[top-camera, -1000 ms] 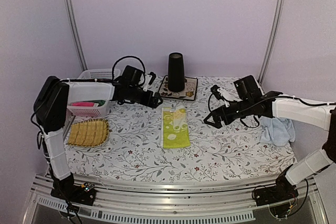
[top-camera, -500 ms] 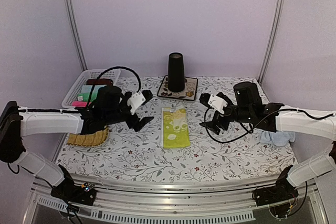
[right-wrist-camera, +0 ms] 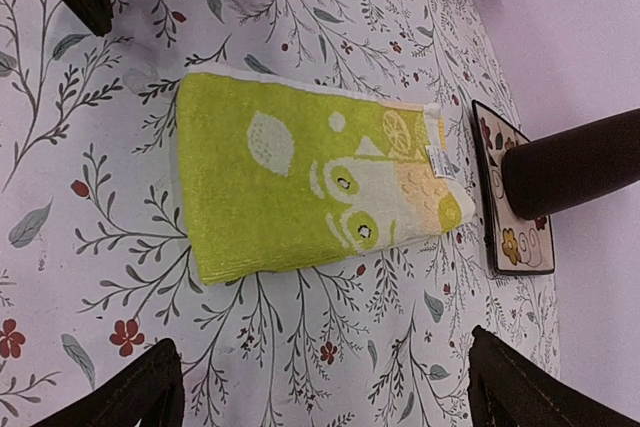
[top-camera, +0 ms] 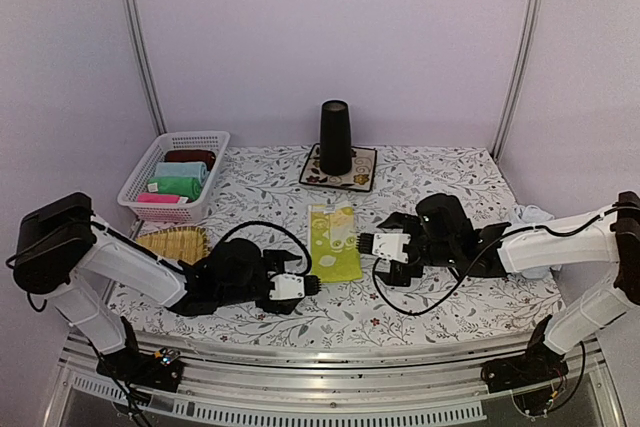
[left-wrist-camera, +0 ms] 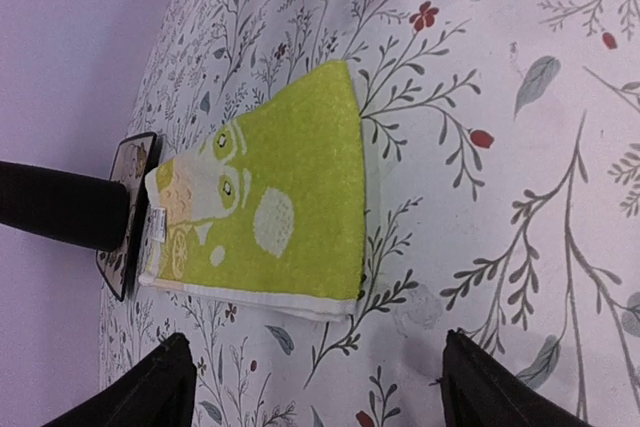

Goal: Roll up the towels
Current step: Roll the towel at the center of the board.

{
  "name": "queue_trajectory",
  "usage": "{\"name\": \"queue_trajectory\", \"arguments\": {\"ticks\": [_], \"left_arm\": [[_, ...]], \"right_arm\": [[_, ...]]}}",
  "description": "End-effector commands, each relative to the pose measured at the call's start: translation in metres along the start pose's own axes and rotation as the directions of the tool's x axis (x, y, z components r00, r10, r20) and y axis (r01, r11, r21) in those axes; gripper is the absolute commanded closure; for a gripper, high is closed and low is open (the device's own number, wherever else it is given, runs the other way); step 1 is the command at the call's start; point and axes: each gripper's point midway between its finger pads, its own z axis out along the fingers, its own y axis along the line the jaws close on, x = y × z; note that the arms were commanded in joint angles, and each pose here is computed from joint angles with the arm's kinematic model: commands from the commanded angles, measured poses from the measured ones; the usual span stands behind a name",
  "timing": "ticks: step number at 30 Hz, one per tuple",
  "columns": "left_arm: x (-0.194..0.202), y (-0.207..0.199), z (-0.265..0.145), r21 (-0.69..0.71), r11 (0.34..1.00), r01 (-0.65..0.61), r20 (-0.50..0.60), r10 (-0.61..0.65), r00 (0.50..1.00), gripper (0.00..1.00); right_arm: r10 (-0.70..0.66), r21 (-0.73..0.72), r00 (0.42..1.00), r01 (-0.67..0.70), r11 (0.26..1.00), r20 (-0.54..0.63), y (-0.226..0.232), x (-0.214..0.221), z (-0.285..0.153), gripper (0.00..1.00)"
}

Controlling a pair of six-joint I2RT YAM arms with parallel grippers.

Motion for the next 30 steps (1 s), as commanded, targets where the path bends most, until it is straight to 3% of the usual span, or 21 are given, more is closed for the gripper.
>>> {"name": "queue_trajectory", "arguments": {"ticks": [1,4,12,20,26,30], "left_arm": [[-0.01,-0.002,0.017,-0.022,0.996,-0.091,0.007,0.092,0.996,0.19],[-0.007,-0.003,0.032,-0.011,0.994,-0.107,-0.037,0.107,0.994,0.3],[-0.004,-0.017,0.056,0.04,0.977,-0.208,-0.085,0.21,0.974,0.45],[0.002,-0.041,0.061,0.143,0.962,-0.231,-0.109,0.247,0.963,0.53],[0.007,-0.044,0.068,0.166,0.964,-0.205,-0.154,0.231,0.961,0.66],[0.011,-0.043,0.071,0.158,0.967,-0.201,-0.179,0.229,0.957,0.66]], "right_arm": [[0.035,0.091,0.999,-0.035,0.995,0.003,-0.017,-0.003,-0.007,0.01],[0.057,0.107,0.998,-0.056,0.993,-0.003,-0.021,-0.002,-0.014,0.01],[0.098,0.165,0.995,-0.095,0.982,-0.012,-0.029,0.003,-0.028,0.01],[0.102,0.202,0.995,-0.103,0.974,0.013,-0.037,-0.002,-0.041,0.01],[0.116,0.188,0.993,-0.118,0.975,0.024,-0.033,-0.002,-0.044,0.01],[0.114,0.175,0.993,-0.118,0.977,0.034,-0.031,-0.004,-0.048,0.01]]}}
